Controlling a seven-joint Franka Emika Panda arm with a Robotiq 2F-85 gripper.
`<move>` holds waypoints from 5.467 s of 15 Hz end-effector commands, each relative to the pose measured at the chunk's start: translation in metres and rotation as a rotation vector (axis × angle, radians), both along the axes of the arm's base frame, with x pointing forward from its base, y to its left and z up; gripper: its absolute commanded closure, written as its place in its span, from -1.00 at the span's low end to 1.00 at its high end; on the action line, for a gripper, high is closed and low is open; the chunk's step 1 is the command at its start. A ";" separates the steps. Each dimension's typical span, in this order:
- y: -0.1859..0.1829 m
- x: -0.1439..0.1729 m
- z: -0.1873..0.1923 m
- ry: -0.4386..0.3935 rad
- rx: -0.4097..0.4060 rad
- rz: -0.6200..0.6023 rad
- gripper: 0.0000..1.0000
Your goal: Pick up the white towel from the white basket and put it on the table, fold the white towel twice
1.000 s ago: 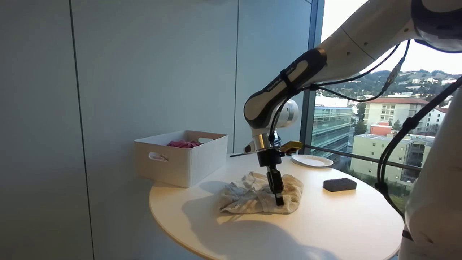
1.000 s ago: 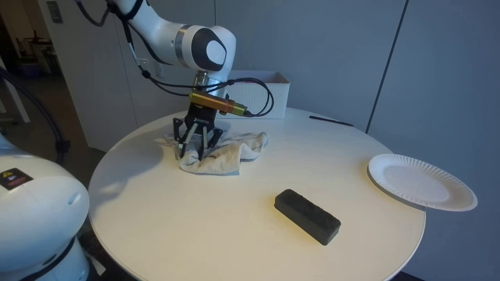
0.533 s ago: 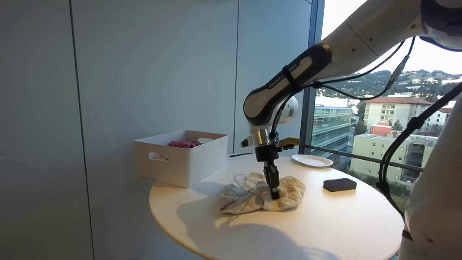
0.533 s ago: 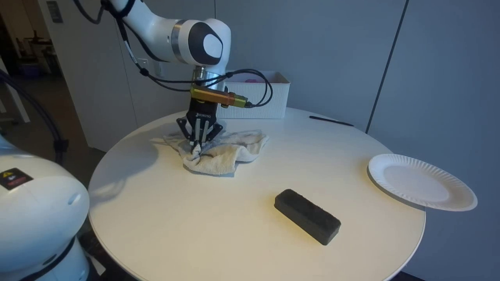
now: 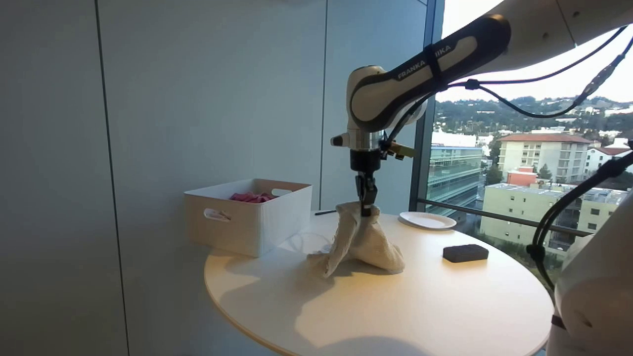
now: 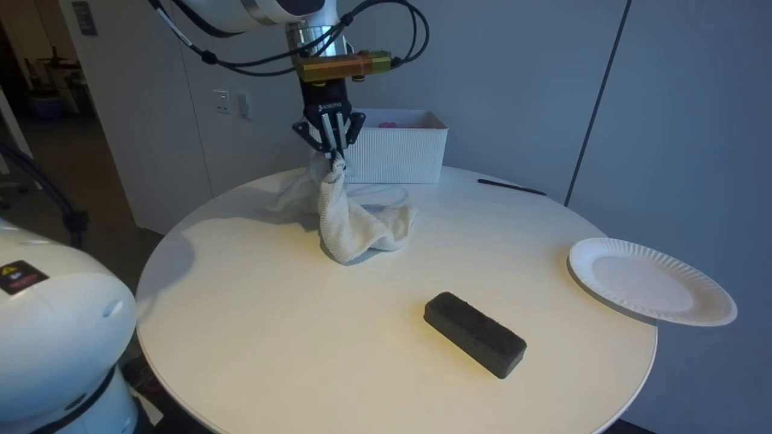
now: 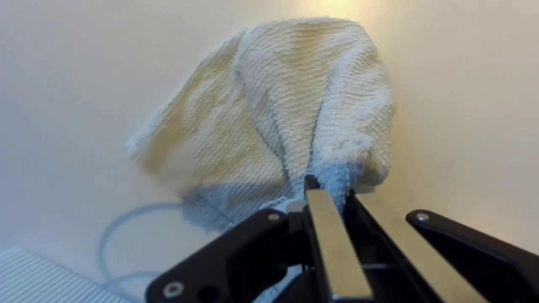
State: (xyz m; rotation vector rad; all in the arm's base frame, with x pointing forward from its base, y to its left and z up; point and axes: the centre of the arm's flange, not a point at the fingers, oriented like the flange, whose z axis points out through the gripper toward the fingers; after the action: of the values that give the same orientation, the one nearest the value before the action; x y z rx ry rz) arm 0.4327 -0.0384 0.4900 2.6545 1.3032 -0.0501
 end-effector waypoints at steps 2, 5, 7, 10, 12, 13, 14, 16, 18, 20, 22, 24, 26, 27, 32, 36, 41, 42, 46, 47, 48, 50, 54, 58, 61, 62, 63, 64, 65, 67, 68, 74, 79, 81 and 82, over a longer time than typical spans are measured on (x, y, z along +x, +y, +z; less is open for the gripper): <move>-0.017 0.053 -0.017 -0.127 -0.078 -0.049 0.79; -0.027 0.071 -0.042 -0.109 -0.222 -0.099 0.80; -0.034 0.078 -0.056 -0.060 -0.291 -0.121 0.80; -0.039 0.084 -0.069 0.087 -0.259 -0.126 0.79; -0.037 0.086 -0.073 0.190 -0.168 -0.120 0.79; -0.035 0.086 -0.074 0.232 -0.124 -0.118 0.79; -0.034 0.087 -0.075 0.258 -0.099 -0.126 0.79; -0.033 0.089 -0.072 0.255 -0.093 -0.136 0.29; -0.028 0.088 -0.059 0.143 -0.173 -0.112 0.03; -0.013 0.079 -0.037 0.094 -0.163 -0.068 -0.29; 0.005 0.066 -0.013 0.117 -0.050 -0.003 -0.60; 0.022 0.056 0.003 0.165 0.054 0.053 -0.90; 0.034 0.054 -0.001 0.219 0.150 0.102 -1.00; 0.038 0.055 -0.011 0.259 0.194 0.116 -1.00; 0.056 0.053 -0.065 0.316 0.212 0.175 -1.00; 0.079 0.053 -0.102 0.268 0.207 0.284 -1.00; 0.102 0.055 -0.130 0.166 0.183 0.416 -1.00; 0.102 0.055 -0.135 0.143 0.180 0.454 -1.00; 0.096 0.058 -0.141 0.092 0.142 0.529 -1.00; 0.095 0.057 -0.142 0.086 0.130 0.545 -1.00; 0.094 0.058 -0.143 0.076 0.108 0.561 -0.88; 0.092 0.057 -0.143 0.053 0.096 0.603 -0.39; 0.092 0.058 -0.140 0.024 0.089 0.657 0.06; 0.094 0.059 -0.134 -0.003 0.085 0.685 0.67; 0.098 0.061 -0.130 -0.032 0.082 0.703 0.85; 0.100 0.061 -0.127 -0.039 0.082 0.706 0.88; 0.105 0.058 -0.123 -0.052 0.081 0.722 0.81; 0.111 0.056 -0.119 -0.071 0.074 0.742 0.78; 0.118 0.055 -0.111 -0.109 0.051 0.772 0.78; 0.129 0.055 -0.091 -0.181 0.028 0.805 0.77; 0.130 0.058 -0.077 -0.230 0.002 0.814 0.76; 0.077 0.061 0.017 -0.438 -0.174 0.678 0.85; 0.004 0.046 0.032 -0.336 -0.275 0.411 0.81; -0.013 0.041 0.020 -0.224 -0.271 0.323 0.85; -0.017 0.038 0.013 -0.156 -0.240 0.295 0.86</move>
State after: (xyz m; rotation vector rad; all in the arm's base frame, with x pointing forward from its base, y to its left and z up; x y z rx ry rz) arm 0.4750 -0.0498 0.5069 2.0757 1.5635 0.1730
